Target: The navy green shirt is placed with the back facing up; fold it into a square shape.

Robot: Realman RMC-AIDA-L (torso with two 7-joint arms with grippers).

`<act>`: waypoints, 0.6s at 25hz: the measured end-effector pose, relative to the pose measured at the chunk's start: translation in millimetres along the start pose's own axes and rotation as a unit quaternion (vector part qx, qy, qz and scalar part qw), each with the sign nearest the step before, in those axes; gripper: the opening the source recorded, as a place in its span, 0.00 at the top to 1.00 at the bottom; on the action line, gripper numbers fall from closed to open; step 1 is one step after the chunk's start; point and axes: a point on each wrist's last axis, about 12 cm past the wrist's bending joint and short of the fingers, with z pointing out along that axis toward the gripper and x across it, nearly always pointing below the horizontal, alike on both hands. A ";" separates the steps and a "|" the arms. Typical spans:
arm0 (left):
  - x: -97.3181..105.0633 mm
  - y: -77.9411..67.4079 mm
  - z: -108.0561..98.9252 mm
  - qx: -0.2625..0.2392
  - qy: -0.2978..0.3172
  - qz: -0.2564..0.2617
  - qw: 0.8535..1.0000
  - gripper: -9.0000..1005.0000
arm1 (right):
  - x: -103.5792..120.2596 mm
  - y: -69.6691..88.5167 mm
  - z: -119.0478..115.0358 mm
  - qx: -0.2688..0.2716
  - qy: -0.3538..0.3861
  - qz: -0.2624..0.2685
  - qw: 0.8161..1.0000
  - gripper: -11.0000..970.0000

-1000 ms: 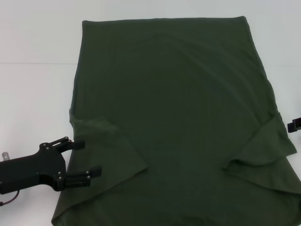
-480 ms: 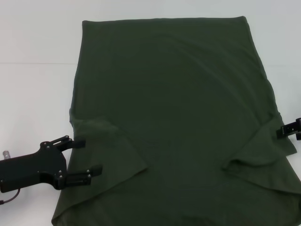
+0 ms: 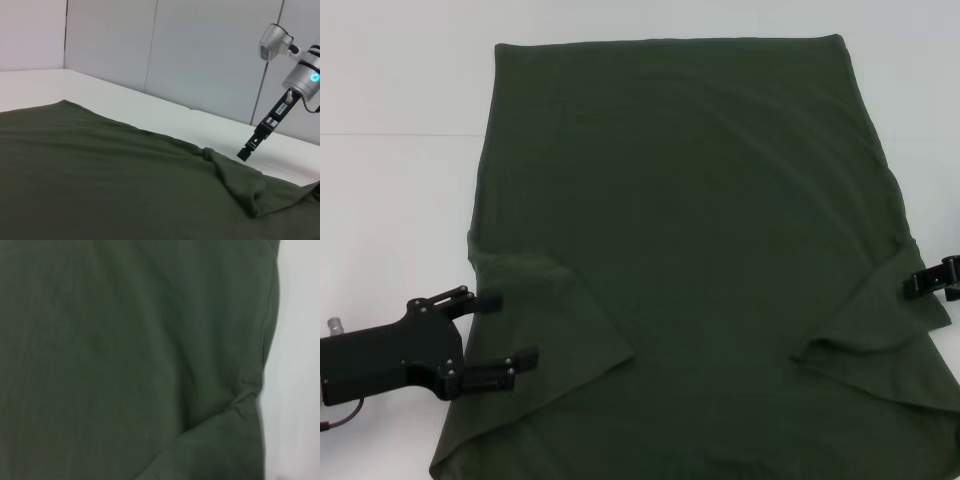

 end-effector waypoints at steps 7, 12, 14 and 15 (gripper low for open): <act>-0.3 0.8 0.6 -0.002 0.001 0.001 1.000 0.07 | 1.9 4.1 5.7 0.002 0.008 -0.010 1.000 0.28; -0.5 0.9 0.6 -0.002 0.001 0.001 1.000 0.07 | 2.4 6.2 8.1 0.003 0.008 -0.012 1.000 0.28; -0.8 1.0 0.8 -0.002 0.000 0.002 1.000 0.07 | 2.5 6.6 8.6 0.003 0.008 -0.012 1.000 0.28; -0.9 1.1 0.9 -0.002 0.000 0.002 1.000 0.07 | 2.6 6.8 8.8 0.003 0.009 -0.012 1.000 0.28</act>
